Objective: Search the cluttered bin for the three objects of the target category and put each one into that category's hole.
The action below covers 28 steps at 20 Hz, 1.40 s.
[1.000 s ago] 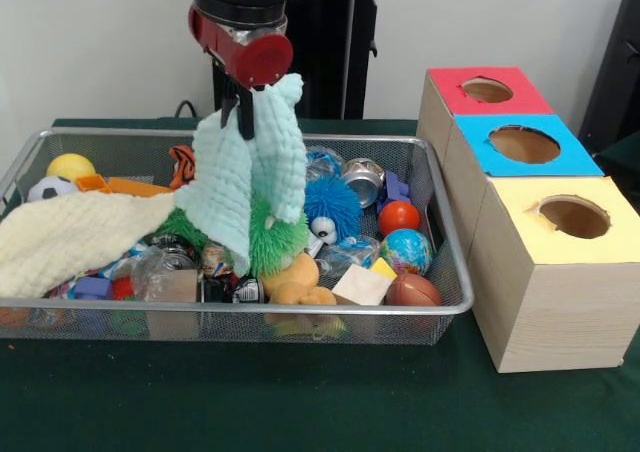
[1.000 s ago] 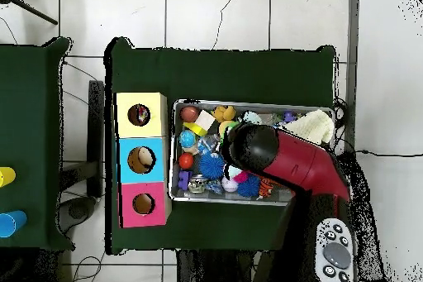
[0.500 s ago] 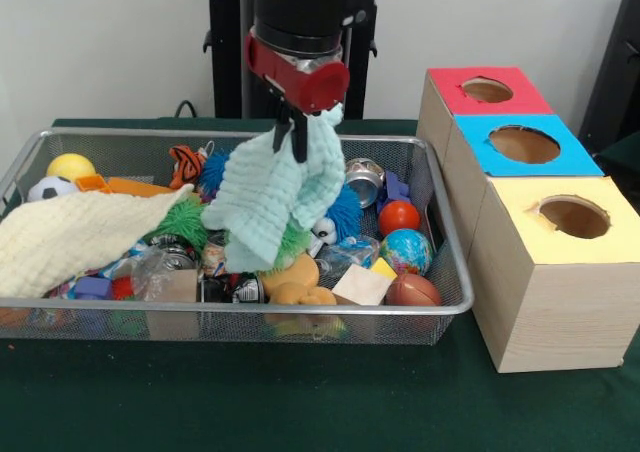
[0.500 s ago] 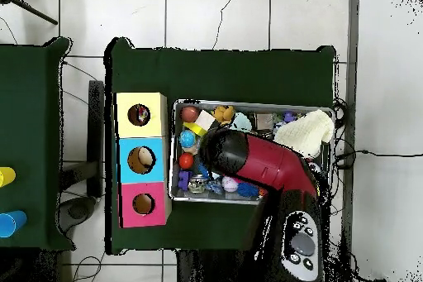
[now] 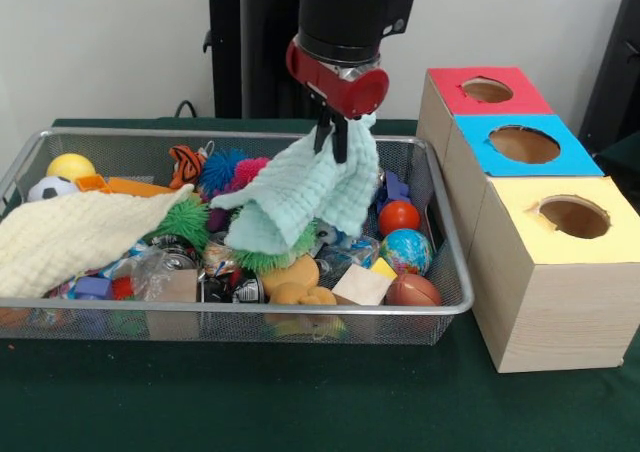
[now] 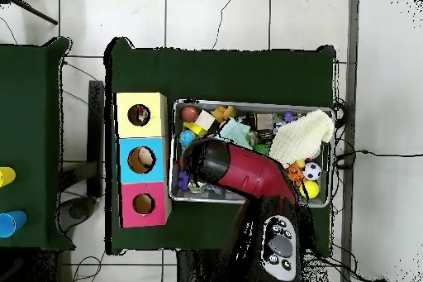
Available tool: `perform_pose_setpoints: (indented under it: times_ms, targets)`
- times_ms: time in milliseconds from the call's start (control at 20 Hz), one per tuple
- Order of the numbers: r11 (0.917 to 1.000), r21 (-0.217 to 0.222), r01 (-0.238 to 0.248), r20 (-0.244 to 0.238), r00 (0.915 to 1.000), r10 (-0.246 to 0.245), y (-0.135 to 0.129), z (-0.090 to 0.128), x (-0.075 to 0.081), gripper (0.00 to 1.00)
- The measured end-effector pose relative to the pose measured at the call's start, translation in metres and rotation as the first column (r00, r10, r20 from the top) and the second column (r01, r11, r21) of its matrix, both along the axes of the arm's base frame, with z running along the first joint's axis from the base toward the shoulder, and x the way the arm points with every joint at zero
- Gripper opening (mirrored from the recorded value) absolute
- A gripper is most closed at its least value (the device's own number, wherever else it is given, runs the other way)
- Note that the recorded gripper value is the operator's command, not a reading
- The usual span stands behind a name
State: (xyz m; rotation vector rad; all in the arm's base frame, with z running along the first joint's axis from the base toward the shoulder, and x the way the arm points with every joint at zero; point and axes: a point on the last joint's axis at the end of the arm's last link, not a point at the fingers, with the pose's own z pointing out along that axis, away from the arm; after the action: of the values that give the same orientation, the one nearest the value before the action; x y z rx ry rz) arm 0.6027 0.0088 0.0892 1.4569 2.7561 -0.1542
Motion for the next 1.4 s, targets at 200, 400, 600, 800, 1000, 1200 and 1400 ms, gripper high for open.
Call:
perform_pose_setpoints:
  times_ms: [200,400,600,800,1000,1200,1400]
  targets:
    - [0.9999,0.011,0.006,-0.016,0.9998,-0.006,0.009,-0.003,-0.008,0.0]
    - [0.9996,0.021,0.02,-0.031,0.9993,-0.02,0.013,-0.006,-0.016,0.0]
    - [0.9991,0.028,0.033,-0.046,0.9984,-0.032,0.018,-0.005,-0.025,0.0]
    - [0.9986,0.032,0.041,-0.062,0.9973,-0.039,0.025,-0.002,-0.039,1.0]
    - [0.9982,0.035,0.049,-0.069,0.9965,-0.046,0.025,-0.002,-0.045,1.0]
    - [0.9968,0.039,0.07,-0.072,0.9952,-0.067,0.023,-0.005,-0.05,1.0]
    - [0.9942,0.048,0.096,-0.064,0.9936,-0.093,0.019,-0.004,-0.047,1.0]
